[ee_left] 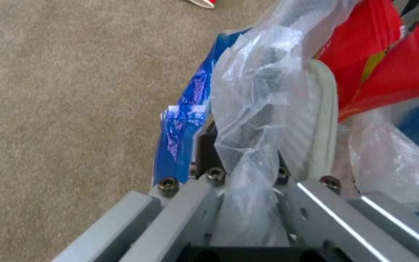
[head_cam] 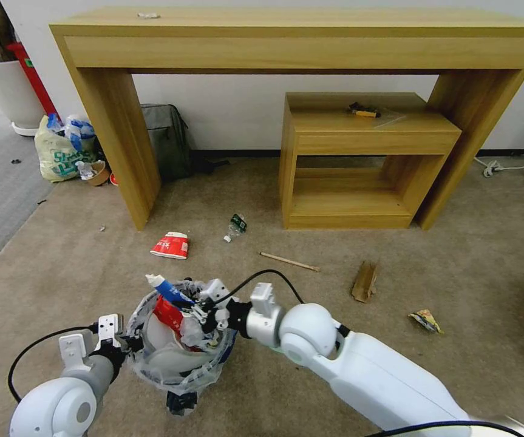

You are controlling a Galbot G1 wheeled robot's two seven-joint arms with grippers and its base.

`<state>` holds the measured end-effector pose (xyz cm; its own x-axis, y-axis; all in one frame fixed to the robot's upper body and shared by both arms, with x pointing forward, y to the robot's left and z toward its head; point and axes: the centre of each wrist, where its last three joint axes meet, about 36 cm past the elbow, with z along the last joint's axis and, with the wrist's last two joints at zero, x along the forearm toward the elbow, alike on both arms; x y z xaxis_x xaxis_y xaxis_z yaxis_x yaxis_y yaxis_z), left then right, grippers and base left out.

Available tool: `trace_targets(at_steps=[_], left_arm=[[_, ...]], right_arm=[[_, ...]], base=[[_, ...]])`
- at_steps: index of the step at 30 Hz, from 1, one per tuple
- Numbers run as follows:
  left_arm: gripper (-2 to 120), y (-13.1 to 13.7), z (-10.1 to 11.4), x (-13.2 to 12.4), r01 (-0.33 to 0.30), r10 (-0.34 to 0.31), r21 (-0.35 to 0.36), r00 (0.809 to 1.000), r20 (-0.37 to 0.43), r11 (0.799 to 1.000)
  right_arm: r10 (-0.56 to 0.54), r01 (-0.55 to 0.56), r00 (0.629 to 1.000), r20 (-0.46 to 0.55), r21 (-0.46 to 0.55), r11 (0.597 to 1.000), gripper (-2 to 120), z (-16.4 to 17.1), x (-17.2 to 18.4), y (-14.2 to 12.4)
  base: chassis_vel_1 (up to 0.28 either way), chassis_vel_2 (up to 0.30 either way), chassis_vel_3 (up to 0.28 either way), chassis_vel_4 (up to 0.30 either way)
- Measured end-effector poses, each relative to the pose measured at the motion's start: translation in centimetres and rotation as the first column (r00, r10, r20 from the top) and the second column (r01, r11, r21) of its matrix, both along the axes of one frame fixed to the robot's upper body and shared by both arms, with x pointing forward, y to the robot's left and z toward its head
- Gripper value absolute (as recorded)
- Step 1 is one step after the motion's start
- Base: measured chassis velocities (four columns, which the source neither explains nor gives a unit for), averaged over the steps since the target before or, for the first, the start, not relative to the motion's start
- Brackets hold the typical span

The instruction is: Pick up the trash bin and place the garbage on the floor into it.

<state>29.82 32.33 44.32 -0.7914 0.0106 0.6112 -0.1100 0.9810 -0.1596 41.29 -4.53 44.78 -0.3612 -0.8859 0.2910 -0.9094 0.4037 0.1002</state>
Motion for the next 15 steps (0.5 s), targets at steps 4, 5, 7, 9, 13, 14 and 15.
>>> trace_targets(at_steps=[4,5,7,9,13,14,15], left_arm=[[0,0.0,0.2,-0.1,-0.005,0.005,-0.004,1.000,0.003,1.000],[0,0.0,0.2,-0.1,-0.005,0.005,-0.004,1.000,0.003,1.000],[0,0.0,0.3,-0.2,-0.005,0.005,-0.004,1.000,0.004,1.000],[0,-0.1,0.3,-0.2,-0.003,0.003,-0.004,1.000,0.006,1.000],[0,-0.1,0.4,-0.2,-0.001,0.001,-0.003,1.000,0.008,1.000],[0,-0.1,0.4,-0.2,-0.001,0.001,-0.003,1.000,0.008,1.000],[0,-0.1,0.4,-0.2,-0.002,0.002,-0.004,1.000,0.008,1.000]], right_arm=[[-0.062,0.061,0.998,-0.024,-0.065,0.996,18,-0.3,-0.3,0.6],[-0.062,0.061,0.998,-0.024,-0.065,0.996,18,-0.3,-0.3,0.6],[-0.068,0.066,0.997,-0.025,-0.073,0.995,25,-0.4,-0.5,0.3],[-0.073,0.071,0.997,-0.026,-0.075,0.995,32,-0.4,-0.7,0.2],[-0.086,0.084,0.996,-0.018,-0.075,0.994,47,-0.3,-1.0,-0.5],[-0.089,0.088,0.996,-0.015,-0.076,0.993,52,-0.3,-1.0,-0.8],[-0.095,0.094,0.995,-0.009,-0.073,0.993,57,-0.3,-1.0,-1.0]], base=[[0.000,0.000,0.000,0.000],[0.000,0.000,0.000,0.000],[0.000,0.000,0.000,0.000],[0.000,0.000,0.000,0.000],[0.000,0.000,0.000,0.000],[0.000,0.000,0.000,0.000],[0.000,0.000,0.000,0.000]])
